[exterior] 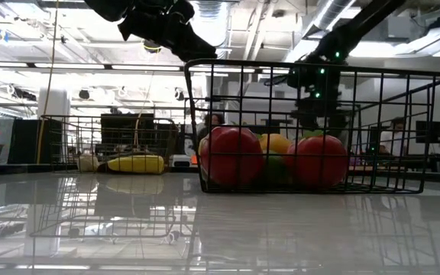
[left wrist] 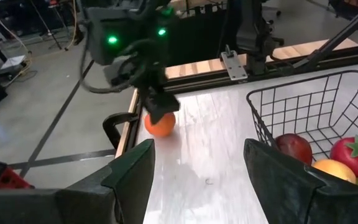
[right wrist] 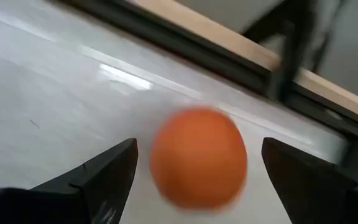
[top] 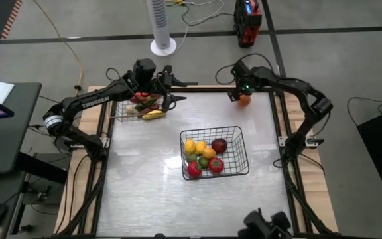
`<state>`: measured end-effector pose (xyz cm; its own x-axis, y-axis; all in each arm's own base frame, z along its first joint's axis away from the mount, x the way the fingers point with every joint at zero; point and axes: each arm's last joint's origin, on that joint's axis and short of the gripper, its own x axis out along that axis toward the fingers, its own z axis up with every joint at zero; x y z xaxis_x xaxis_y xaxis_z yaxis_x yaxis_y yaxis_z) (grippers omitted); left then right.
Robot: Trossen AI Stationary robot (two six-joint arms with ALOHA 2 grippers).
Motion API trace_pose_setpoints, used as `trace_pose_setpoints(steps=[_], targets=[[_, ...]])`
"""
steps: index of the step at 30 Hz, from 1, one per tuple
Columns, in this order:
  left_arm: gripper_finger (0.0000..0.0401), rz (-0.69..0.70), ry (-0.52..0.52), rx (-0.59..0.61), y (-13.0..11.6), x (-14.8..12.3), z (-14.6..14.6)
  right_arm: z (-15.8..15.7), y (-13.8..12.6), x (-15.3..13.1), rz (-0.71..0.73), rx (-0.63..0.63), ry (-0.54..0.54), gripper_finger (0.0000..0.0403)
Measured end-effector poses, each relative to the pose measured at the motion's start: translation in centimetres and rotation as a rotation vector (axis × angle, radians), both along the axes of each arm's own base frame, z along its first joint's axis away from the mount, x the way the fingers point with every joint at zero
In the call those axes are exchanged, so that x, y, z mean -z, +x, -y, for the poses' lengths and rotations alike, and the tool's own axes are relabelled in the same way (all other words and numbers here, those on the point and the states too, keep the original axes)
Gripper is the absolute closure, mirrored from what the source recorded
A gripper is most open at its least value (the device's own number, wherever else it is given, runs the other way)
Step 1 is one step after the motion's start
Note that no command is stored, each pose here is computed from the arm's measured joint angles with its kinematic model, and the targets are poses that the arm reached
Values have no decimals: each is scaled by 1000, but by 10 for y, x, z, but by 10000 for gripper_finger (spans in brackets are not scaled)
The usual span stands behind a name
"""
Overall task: Sort produce into baskets
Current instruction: Put the orange into the bottom wire basket
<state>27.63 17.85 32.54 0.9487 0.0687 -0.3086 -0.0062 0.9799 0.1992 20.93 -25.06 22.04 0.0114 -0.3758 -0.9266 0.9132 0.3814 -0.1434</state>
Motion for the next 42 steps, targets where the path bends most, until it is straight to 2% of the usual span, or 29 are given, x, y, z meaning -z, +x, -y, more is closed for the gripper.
trace_pose_setpoints(steps=[2,5,8,11,16,26,29,31,38,42], targets=[[166,-3,0,0,0,0,0,13,-2,10,21,-1,9,33],[166,-15,6,-4,-1,1,-1,23,-7,30,28,0,102,33],[166,-28,13,-12,-4,3,-4,20,-3,47,-16,-15,190,33],[166,-22,18,-24,-6,2,-8,15,3,56,-65,-33,215,33],[166,-21,6,-34,-8,2,-11,9,10,52,-80,-59,184,33],[166,-27,-1,-34,-8,3,-11,-36,7,-16,-60,-242,90,33],[166,-27,-1,-34,-8,3,-11,-47,8,-27,-6,-227,41,33],[166,-26,-3,-34,-8,3,-10,-52,10,-27,32,-191,24,33],[166,-44,-18,-34,-9,5,-10,-72,14,2,-32,-118,23,33],[166,-31,-2,-32,-8,3,-10,-79,16,19,-22,-149,12,33]])
